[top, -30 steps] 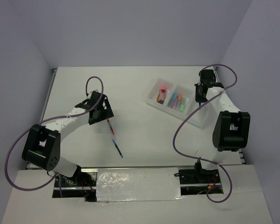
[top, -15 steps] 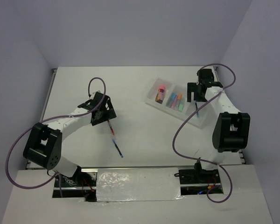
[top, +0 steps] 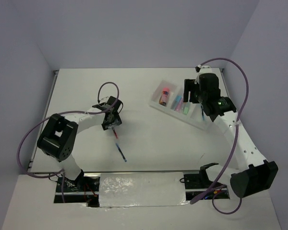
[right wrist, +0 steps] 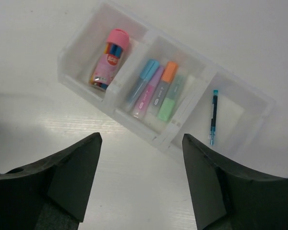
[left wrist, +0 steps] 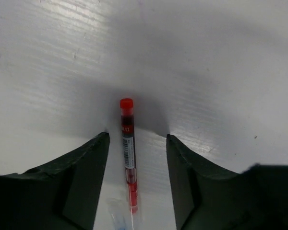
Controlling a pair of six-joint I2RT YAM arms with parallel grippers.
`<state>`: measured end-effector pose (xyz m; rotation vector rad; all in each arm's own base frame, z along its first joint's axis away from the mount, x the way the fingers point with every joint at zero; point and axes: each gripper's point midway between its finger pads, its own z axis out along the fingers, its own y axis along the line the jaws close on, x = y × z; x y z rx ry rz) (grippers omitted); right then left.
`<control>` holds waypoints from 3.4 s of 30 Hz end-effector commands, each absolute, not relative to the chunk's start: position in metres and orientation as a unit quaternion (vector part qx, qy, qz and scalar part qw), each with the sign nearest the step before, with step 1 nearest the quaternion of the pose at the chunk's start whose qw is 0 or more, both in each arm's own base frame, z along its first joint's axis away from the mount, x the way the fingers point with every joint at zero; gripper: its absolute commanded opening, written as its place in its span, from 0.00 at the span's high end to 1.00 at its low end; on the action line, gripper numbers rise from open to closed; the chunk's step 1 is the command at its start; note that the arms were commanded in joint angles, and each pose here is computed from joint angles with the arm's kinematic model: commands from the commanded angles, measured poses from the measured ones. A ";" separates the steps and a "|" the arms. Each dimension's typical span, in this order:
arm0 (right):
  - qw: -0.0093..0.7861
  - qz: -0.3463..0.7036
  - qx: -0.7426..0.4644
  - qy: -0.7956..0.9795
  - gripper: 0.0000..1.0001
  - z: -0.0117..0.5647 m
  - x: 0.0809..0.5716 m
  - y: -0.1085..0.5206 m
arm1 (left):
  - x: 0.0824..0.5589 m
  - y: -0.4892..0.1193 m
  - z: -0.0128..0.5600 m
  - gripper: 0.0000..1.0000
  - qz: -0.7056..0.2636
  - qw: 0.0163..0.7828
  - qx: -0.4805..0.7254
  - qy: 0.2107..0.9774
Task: Sort the stationery into containers
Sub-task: Pick up the pen from the center of the board, then place the pen in the storage box, then pick up the pen from the center of the board.
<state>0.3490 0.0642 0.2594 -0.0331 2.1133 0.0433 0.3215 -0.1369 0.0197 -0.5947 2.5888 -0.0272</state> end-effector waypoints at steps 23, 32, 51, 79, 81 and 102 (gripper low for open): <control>0.483 0.465 -0.097 0.735 0.29 0.223 0.265 0.248 | 0.336 -0.350 0.229 1.00 -0.442 0.385 -0.032 0.810; 0.479 0.439 -0.108 0.752 0.53 0.208 0.270 0.262 | 0.316 -0.367 0.270 1.00 -0.519 0.396 -0.017 0.757; 0.373 -0.111 0.049 0.920 1.00 0.165 0.330 -0.007 | 0.313 -0.205 0.164 0.01 -0.065 0.378 -0.118 0.916; 0.423 0.045 0.003 0.905 0.07 0.205 0.362 0.078 | 0.258 -0.156 0.111 0.01 -0.029 0.331 -0.149 0.931; 0.457 0.120 -0.044 0.880 0.09 0.222 0.348 0.138 | 0.264 -0.140 0.126 0.01 -0.013 0.344 -0.172 0.923; 0.267 0.124 -0.259 0.920 0.45 0.037 0.184 0.428 | 0.239 0.029 0.255 0.01 0.105 0.482 -0.281 0.823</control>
